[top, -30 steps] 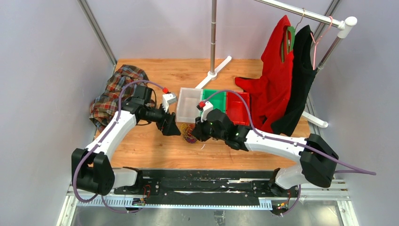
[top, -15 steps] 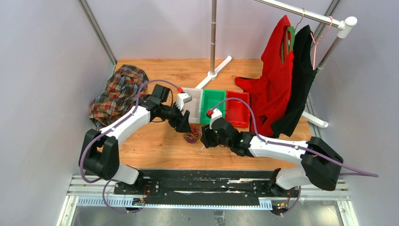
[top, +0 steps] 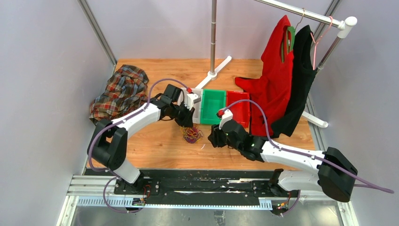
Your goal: Untangle the cables
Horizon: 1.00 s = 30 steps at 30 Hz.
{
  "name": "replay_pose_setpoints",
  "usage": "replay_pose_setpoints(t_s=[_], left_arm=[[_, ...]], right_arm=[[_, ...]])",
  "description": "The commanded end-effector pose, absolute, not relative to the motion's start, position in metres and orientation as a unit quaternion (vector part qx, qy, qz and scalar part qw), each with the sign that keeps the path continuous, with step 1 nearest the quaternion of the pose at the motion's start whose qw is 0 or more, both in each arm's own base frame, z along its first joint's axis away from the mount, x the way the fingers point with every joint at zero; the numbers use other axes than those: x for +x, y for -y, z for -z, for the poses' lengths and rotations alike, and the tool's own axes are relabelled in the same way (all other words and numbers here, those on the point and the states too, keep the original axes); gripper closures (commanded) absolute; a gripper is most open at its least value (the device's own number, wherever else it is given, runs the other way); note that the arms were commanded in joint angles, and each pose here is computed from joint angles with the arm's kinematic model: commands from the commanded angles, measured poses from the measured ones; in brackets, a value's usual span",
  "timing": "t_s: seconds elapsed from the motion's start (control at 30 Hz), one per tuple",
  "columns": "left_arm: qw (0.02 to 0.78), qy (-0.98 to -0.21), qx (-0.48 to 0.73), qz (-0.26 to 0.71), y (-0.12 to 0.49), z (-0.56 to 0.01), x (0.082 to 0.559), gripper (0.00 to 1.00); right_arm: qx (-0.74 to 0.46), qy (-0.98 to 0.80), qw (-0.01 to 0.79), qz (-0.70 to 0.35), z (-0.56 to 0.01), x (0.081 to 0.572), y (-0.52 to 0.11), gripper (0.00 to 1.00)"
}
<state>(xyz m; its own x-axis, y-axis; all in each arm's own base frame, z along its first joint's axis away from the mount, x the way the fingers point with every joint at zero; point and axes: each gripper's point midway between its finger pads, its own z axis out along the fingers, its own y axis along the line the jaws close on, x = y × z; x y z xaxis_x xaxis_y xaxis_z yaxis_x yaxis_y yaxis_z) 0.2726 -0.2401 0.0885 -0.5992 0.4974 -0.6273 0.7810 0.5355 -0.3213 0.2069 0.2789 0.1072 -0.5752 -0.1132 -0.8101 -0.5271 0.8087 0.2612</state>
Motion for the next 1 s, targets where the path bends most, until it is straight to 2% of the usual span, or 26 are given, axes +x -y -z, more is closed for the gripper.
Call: replay_pose_setpoints(t_s=[0.0,0.07,0.17,0.23,0.3,0.37,0.4,0.7,0.97], left_arm=[[0.264,-0.833,0.393,0.287,0.239,-0.111,0.277,0.92],[0.273,-0.828,0.393,0.291,0.239,-0.119,0.274,0.99],[0.266,-0.82,0.4,0.313,0.241,-0.136,0.262,0.99],[0.259,-0.814,0.403,0.329,0.242,-0.149,0.252,0.99],[0.261,-0.808,0.405,0.338,0.241,-0.164,0.243,0.99],[0.268,-0.802,0.409,0.344,0.238,-0.177,0.235,0.99],[0.272,-0.799,0.41,0.346,0.237,-0.184,0.231,0.99],[0.321,-0.778,0.407,0.354,0.227,-0.232,0.209,0.99],[0.342,-0.776,0.404,0.343,0.224,-0.252,0.21,0.99]], right_arm=[[-0.165,-0.848,0.438,-0.246,-0.116,0.215,-0.273,0.59],[-0.167,-0.847,0.439,-0.249,-0.117,0.216,-0.274,0.61],[-0.17,-0.844,0.439,-0.256,-0.12,0.217,-0.279,0.62],[-0.174,-0.839,0.442,-0.265,-0.125,0.218,-0.285,0.59],[-0.179,-0.825,0.456,-0.281,-0.139,0.222,-0.293,0.52],[-0.182,-0.808,0.472,-0.303,-0.156,0.225,-0.304,0.35],[-0.183,-0.798,0.48,-0.315,-0.167,0.227,-0.309,0.31],[-0.191,-0.749,0.507,-0.381,-0.209,0.226,-0.345,0.28],[-0.194,-0.744,0.496,-0.403,-0.21,0.219,-0.365,0.27]])
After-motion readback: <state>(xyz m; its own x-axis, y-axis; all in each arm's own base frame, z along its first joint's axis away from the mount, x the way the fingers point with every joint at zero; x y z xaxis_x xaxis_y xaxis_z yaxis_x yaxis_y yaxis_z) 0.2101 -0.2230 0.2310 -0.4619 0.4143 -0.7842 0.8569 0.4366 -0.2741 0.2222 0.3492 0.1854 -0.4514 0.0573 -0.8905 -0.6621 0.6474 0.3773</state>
